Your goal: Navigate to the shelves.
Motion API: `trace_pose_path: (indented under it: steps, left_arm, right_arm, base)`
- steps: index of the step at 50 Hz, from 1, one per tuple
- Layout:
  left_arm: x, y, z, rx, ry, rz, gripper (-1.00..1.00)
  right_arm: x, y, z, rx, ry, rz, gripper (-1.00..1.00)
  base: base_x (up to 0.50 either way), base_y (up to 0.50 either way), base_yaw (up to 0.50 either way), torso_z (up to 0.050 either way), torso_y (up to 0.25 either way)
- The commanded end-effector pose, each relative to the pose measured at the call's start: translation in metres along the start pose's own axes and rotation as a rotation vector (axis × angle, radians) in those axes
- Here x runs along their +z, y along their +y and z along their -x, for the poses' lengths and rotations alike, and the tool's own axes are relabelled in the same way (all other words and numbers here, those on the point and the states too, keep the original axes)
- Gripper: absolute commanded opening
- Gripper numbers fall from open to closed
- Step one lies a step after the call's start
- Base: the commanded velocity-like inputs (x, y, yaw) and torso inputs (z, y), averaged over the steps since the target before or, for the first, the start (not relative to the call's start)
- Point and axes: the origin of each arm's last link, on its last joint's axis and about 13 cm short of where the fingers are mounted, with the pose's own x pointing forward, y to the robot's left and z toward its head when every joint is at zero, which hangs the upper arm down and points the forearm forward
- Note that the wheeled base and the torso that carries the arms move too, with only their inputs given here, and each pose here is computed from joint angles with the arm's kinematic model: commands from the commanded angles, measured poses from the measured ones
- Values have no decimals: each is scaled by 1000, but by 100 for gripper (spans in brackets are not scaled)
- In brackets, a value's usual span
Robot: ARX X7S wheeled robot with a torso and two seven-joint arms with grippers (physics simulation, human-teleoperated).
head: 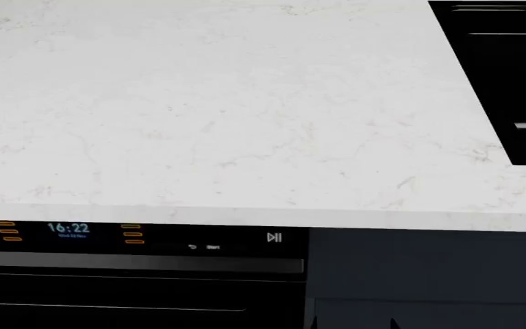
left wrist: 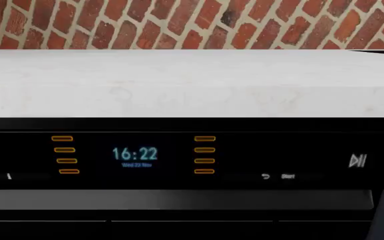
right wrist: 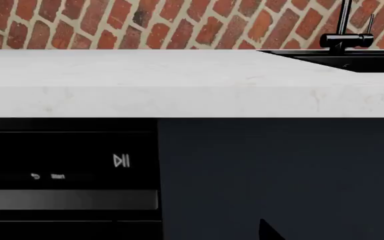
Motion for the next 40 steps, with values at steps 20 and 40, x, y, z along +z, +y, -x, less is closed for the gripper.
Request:
trace_pose_path:
  steps: [20, 40]
  left_arm:
    - [0, 0, -1, -17, 1, 11, 100]
    - [-1, 2, -3, -1, 9, 4, 100]
  right_arm:
    - [2, 1, -1, -7, -48, 34, 100]
    - [3, 0, -2, -24, -55, 16, 100]
  base:
    - [0, 0, 0, 0, 0]
    - [-23, 0, -170, 0, 0]
